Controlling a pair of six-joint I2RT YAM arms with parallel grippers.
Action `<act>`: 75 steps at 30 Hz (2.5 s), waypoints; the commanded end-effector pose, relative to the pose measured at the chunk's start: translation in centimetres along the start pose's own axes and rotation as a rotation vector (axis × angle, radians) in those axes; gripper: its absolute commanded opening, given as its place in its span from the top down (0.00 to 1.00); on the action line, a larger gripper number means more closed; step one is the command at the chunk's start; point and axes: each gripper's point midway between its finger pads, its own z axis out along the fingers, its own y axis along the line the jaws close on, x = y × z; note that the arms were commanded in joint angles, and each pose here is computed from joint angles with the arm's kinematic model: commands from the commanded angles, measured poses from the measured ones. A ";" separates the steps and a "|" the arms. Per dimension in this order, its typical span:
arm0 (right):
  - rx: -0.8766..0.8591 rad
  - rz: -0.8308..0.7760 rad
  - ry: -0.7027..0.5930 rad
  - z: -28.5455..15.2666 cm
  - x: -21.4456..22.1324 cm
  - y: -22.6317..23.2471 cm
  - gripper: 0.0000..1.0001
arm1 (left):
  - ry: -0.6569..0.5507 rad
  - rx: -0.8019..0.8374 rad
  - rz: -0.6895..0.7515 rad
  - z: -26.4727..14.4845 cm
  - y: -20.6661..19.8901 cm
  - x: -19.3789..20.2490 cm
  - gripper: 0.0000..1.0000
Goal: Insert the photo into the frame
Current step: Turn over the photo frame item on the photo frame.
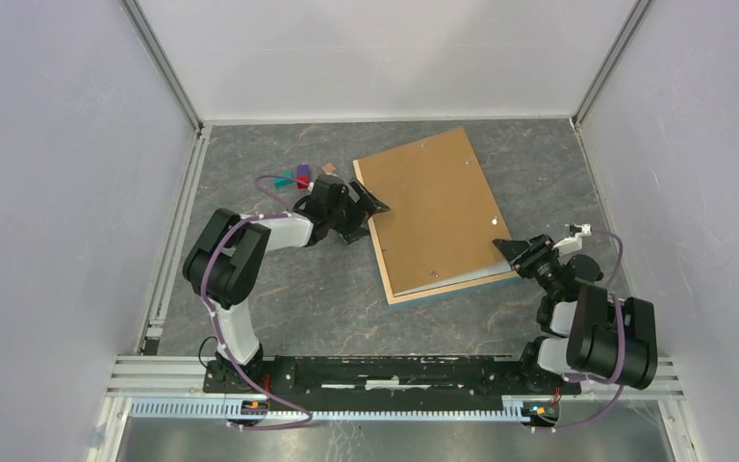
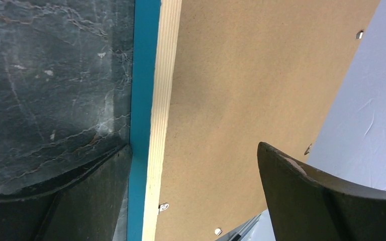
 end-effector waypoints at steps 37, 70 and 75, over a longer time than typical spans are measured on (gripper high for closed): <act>0.012 -0.028 0.072 0.6 -1.0 0.2 1.00 | -0.036 0.072 0.061 -1.4 -2.3 -0.7 0.00; -0.051 0.061 -0.032 -0.3 -4.7 3.1 1.00 | -0.040 0.078 0.065 -1.4 -2.5 -0.9 0.00; -0.058 0.018 0.051 0.0 -2.6 2.6 1.00 | -0.026 0.090 0.054 -1.2 -2.7 -0.6 0.00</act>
